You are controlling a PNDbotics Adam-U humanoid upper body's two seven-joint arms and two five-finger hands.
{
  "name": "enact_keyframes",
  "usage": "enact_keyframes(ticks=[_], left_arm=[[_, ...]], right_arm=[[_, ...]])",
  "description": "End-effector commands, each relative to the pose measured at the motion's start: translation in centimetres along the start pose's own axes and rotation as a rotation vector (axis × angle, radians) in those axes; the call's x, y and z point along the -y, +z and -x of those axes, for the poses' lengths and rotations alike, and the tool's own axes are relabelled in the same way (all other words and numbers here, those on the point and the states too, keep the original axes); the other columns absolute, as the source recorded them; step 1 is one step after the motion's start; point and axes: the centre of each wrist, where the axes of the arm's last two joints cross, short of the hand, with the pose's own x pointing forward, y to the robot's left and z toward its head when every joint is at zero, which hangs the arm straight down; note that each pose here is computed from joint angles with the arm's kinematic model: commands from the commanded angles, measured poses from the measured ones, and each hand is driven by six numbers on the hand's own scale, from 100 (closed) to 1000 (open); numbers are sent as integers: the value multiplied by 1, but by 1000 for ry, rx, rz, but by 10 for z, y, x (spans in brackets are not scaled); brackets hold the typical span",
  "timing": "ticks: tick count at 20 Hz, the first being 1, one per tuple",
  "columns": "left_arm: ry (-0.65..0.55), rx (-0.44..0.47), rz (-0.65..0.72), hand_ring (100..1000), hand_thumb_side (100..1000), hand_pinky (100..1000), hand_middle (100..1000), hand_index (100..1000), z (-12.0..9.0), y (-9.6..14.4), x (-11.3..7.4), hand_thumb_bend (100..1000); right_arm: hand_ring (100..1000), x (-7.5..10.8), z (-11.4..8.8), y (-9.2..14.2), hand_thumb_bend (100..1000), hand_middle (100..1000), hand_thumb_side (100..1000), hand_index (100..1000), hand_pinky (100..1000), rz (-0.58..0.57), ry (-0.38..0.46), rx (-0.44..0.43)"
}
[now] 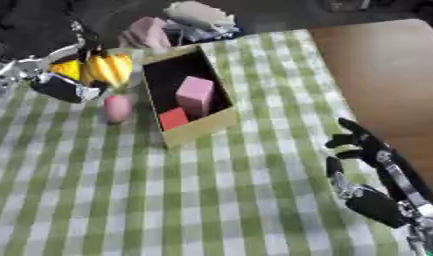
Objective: Pick up objects on the table and place them in the box.
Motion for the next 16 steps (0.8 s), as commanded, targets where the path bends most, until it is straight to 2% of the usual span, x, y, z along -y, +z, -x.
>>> enact_keyframes(ticks=[1,5,11,16], left_arm=[[-20,26,9,562,223,688,571,689,-3,-17,1,183],[-52,85,28,575,231,701,583,700,-17,-37,7,207],[-58,128,107,613,248,716,625,740,-31,-55,26,244],[-42,142,124,711,244,747,747,849,-35,-59,35,285]], right_arm=[[888,3,-6,-5,100,693,470,987,738,-8,3,32],[889,1,-7,-8,100,693,470,987,738,-25,-2,45],[889,0,-8,-9,100,694,470,987,738,-34,-5,51],[889,-1,-8,-9,100,694,470,987,738,-37,-10,52]])
